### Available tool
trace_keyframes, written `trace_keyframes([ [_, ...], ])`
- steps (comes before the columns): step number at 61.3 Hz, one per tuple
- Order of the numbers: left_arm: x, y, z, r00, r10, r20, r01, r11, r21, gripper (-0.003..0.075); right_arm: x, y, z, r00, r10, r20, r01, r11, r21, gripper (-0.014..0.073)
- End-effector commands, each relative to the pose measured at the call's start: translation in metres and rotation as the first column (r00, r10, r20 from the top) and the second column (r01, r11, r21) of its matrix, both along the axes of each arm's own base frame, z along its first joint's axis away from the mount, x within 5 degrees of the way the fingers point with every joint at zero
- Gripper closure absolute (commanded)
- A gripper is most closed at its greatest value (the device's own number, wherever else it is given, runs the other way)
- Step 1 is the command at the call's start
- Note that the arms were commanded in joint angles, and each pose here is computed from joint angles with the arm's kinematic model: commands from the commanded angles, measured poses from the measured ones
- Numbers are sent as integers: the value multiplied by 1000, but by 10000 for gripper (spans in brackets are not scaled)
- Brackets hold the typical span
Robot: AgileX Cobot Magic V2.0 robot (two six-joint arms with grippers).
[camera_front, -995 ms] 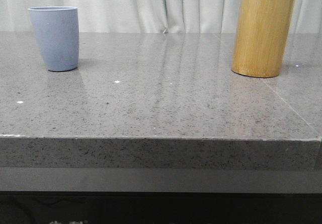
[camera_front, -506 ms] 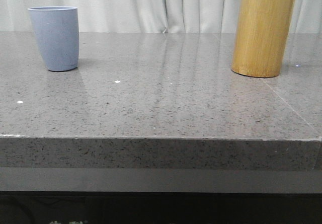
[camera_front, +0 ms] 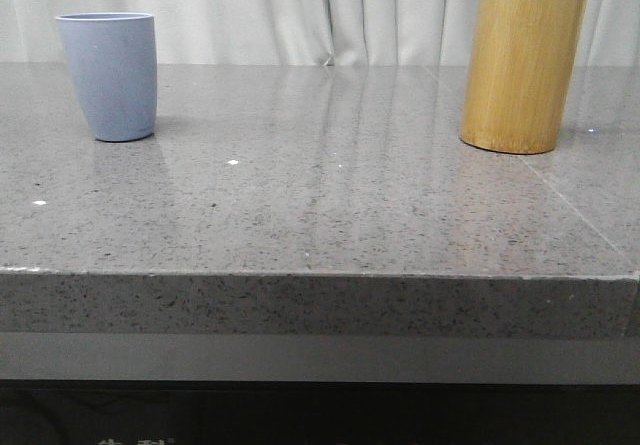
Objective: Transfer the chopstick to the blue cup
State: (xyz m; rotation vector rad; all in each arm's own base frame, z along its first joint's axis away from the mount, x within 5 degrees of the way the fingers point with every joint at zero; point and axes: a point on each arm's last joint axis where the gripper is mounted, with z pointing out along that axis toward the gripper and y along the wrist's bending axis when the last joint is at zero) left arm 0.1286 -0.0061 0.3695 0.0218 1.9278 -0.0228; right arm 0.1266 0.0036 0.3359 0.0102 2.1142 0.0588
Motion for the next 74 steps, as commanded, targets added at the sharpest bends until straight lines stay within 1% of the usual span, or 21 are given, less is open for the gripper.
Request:
trace_keyframes([
  [1,6,-4,15,996,-25,88,26,1000,-7,230,3,0,16,995,4,98,-2,1000,-13,-67],
  [4,10,-7,15,996,-51,80,52,999,-4,217,3,0,16,995,4,100,-3,1000,-10,-59],
  [12,25,-25,21,986,-160,51,158,987,30,219,3,0,16,995,4,100,-3,1000,-5,-57],
  [16,34,-33,26,980,-197,11,197,980,38,219,3,0,16,995,4,100,-3,1000,-5,-57],
  [22,55,-45,30,972,-222,-82,226,973,45,219,3,0,16,995,4,100,-3,1000,-5,-57],
  [37,111,-61,43,947,-194,-257,218,974,67,219,3,0,16,995,4,101,-4,1000,-5,-57],
  [51,168,-74,43,896,-144,-420,200,975,92,219,3,1,16,995,5,102,-6,1000,10,-57],
  [64,211,-66,43,871,-77,-485,138,986,91,219,3,1,17,995,5,103,-6,1000,10,-57],
  [69,224,-66,39,853,-78,-516,135,988,73,219,4,1,17,994,4,105,-6,1000,10,-57],
  [74,237,-70,32,824,-95,-558,158,985,66,219,4,1,17,994,4,106,-5,1000,10,-57],
])
